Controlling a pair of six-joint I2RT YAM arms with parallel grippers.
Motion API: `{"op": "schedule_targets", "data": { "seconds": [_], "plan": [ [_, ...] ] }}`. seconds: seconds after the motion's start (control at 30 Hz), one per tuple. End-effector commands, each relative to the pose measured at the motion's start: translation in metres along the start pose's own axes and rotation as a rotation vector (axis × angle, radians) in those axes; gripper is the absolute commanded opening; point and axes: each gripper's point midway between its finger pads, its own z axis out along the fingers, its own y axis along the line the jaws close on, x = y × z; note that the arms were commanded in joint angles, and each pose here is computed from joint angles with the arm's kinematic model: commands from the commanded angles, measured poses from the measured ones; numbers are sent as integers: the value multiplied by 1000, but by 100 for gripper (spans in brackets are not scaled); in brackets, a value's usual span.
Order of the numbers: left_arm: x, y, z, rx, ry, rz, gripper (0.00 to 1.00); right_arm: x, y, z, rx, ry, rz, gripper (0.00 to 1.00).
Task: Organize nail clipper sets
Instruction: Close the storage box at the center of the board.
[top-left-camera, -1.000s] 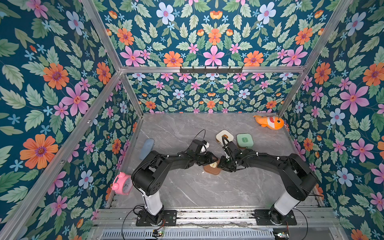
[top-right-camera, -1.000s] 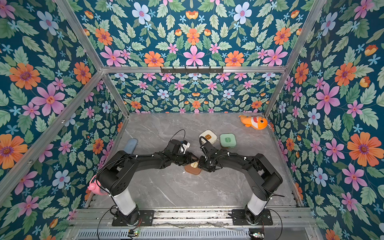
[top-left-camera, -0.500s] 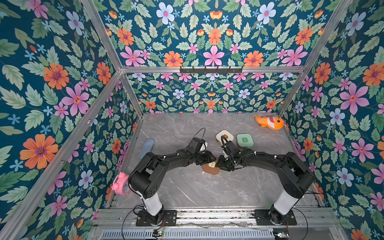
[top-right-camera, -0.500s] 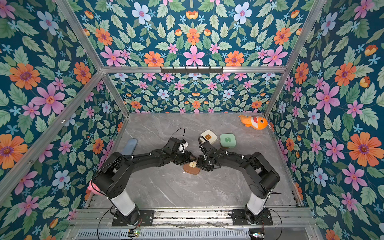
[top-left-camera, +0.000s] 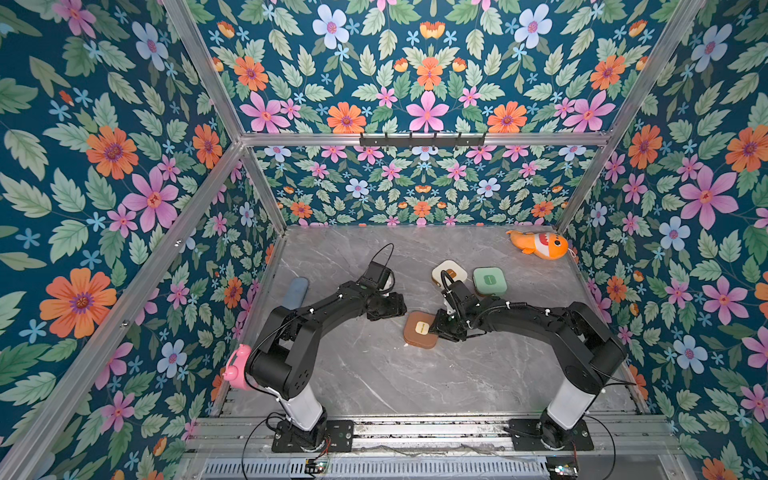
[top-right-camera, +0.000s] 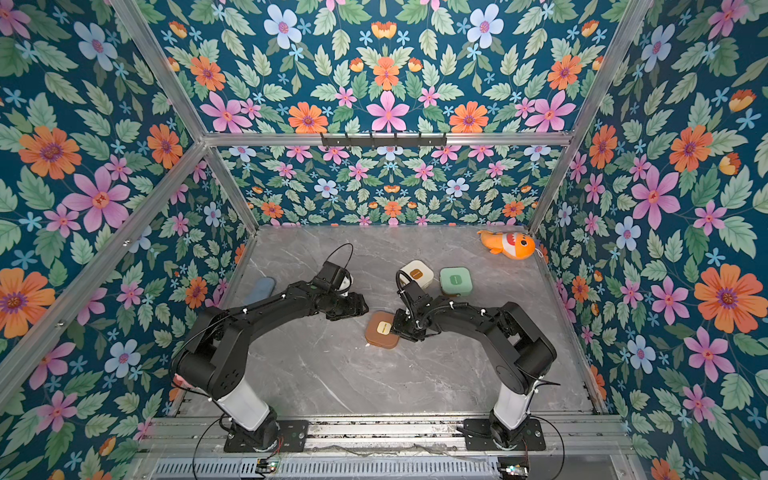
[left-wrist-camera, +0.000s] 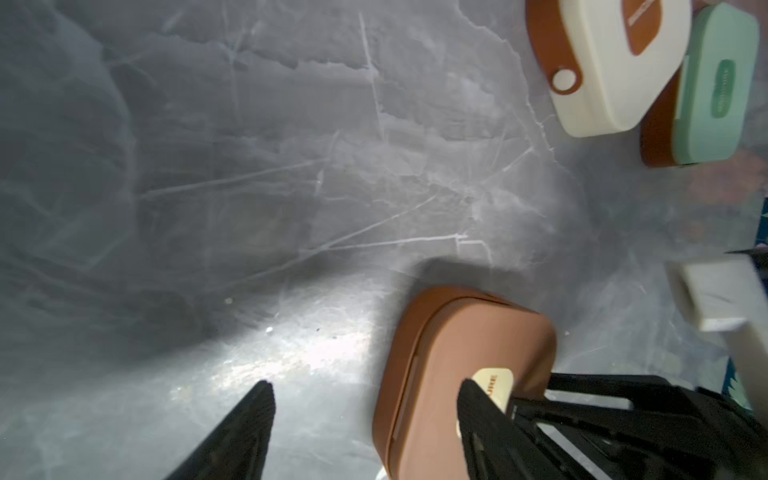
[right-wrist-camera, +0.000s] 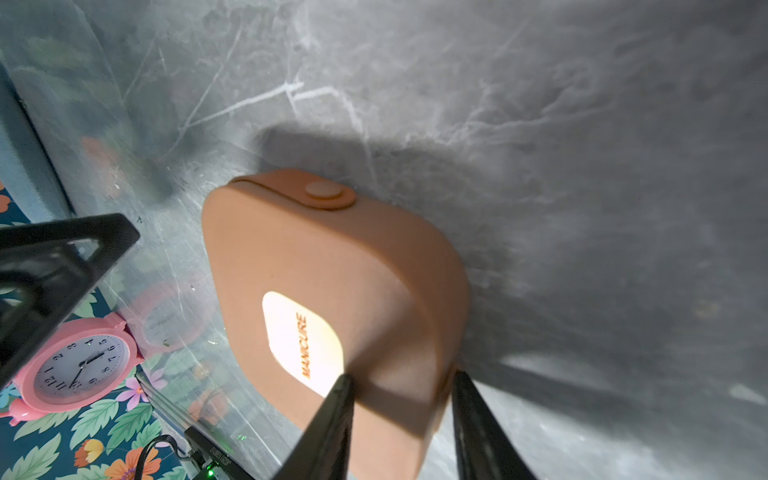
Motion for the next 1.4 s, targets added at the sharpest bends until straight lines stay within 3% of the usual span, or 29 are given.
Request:
{"op": "schedule_targets", "data": {
  "seconds": [0.0, 0.23, 0.53, 0.67, 0.77, 1.0, 1.17, 1.37],
  "plan": [
    [3, -1, 6, 7, 28, 67, 74, 4, -20, 5, 90, 8, 7, 39],
    [4, -9, 20, 58, 53, 81, 72, 3, -22, 4, 99, 9, 7, 39],
    [43, -23, 34, 94, 152, 97, 48, 4, -19, 9, 87, 23, 2, 39],
    [61, -41, 43, 165, 177, 64, 39, 6, 2, 15, -13, 42, -1, 39],
    [72, -49, 47, 186, 186, 57, 38, 8, 12, 18, -63, 53, -3, 39],
    [65, -34, 38, 100, 155, 39, 45, 5, 6, 2, -14, 18, -30, 43],
    [32, -11, 12, -11, 63, -4, 62, -1, 0, -27, 55, -46, -97, 55],
    [-2, 1, -27, -77, -36, -4, 69, 2, -8, -58, 124, -82, -205, 68]
  ]
}}
